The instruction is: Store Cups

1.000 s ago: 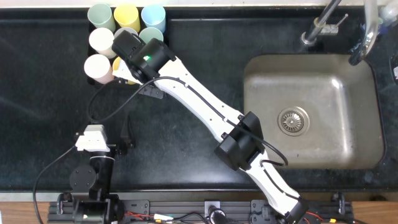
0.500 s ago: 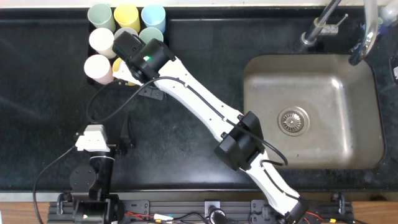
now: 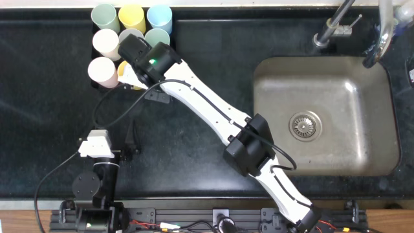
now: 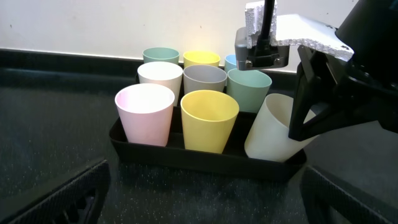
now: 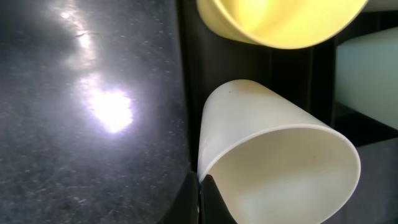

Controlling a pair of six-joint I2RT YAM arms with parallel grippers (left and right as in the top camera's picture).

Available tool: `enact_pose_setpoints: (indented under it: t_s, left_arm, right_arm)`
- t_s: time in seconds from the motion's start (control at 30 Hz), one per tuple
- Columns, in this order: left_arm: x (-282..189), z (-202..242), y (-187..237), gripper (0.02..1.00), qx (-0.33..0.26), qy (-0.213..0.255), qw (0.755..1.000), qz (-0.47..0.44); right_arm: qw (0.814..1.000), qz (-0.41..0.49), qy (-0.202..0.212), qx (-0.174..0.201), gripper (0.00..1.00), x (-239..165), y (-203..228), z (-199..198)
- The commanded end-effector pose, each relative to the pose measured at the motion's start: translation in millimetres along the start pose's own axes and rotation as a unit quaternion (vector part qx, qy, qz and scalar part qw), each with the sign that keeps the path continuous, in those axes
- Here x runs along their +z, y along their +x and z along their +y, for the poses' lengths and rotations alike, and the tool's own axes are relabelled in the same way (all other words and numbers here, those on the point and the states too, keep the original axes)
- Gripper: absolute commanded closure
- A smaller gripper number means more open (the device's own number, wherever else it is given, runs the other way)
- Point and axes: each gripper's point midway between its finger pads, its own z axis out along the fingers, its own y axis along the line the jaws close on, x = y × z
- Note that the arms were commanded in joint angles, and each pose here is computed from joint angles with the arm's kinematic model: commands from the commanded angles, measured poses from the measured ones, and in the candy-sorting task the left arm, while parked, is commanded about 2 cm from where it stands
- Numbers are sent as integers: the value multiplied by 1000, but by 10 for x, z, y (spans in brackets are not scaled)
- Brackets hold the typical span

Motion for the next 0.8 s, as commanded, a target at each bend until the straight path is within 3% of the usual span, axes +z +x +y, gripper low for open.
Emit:
enact_pose_setpoints:
  t_s: [0.03,0.4,0.43,0.47,0.57,0.8]
  left_arm:
    - [-6,-8,-13,18,11,3,1000,-3]
    - [-6,-8,-13,18,11,3,1000,-3]
    - [-6,-8,-13,18,11,3,1000,-3]
    - [-6,-8,-13,20,11,3,1000,-3]
    - [-6,-8,-13,18,11,3,1000,-3]
    - [-6,-8,-13,18,11,3,1000,-3]
  right_arm:
    - [1000,27,3,-5,956,193,102,-47]
    - [1000,24,1,-15,956,203,87,-43]
    - [1000,23,1,-15,853,203,86,-44]
    - [1000,23,1,-15,606,203,85,-44]
    - [1000,24,1,-14,3,203,88,-44]
    - [1000,25,3,-16,5,202,82,-38]
